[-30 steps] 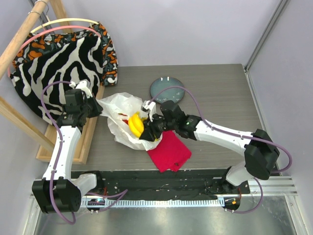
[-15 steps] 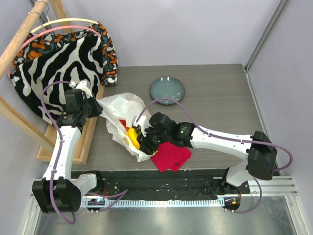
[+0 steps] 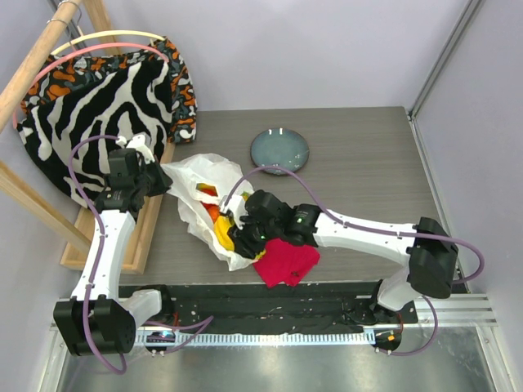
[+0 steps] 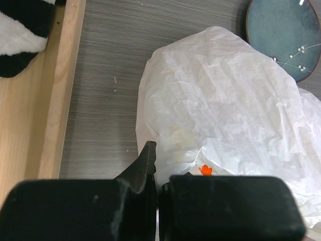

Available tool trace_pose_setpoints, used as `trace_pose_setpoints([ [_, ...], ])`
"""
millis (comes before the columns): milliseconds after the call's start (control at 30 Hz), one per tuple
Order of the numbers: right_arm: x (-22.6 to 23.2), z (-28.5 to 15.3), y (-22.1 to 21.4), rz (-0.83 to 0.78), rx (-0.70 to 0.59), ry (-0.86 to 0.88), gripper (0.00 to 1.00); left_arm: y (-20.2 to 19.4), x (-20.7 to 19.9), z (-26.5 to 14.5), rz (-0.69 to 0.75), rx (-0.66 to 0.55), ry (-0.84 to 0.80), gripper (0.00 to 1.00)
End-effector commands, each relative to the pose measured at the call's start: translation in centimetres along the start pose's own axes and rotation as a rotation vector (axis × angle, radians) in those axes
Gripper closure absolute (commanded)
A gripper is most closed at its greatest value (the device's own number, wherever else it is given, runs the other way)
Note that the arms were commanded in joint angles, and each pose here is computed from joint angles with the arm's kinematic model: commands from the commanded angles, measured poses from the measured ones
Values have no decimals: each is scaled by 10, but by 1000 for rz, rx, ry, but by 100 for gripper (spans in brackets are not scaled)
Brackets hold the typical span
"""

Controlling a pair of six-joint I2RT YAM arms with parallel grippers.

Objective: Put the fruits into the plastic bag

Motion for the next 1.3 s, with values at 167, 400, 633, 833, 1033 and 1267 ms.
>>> trace_pose_setpoints([
  [167,-87,8,44,181,-35,-174,95,16,-10,-4,6,-66,-49,100],
  [400,-158,27,80,188,-61,-428,95,13,-13,-2,3,-49,-72,100],
  [633,-197,70,80,246,-44,-488,92,10,-17,0,8,-35,-88,100],
  [833,-195,80,81,254,-50,-450,62,8,-17,2,2,-26,-86,100],
  [1033,-190,46,104,228,-152,-454,26,8,-16,1,1,-29,-79,100],
  [1267,-164,-10,132,173,-262,-375,13,9,-16,0,2,-36,-79,100],
])
Point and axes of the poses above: each gripper's point midway between its finger pads, its own z axis out along the fingers, its own x axis along the line the jaws close on, y = z × x, the point moved 3 cm from there along -z, back along the fingers, and after that the axes turned 10 degrees about -z, right-handed, at the moved point
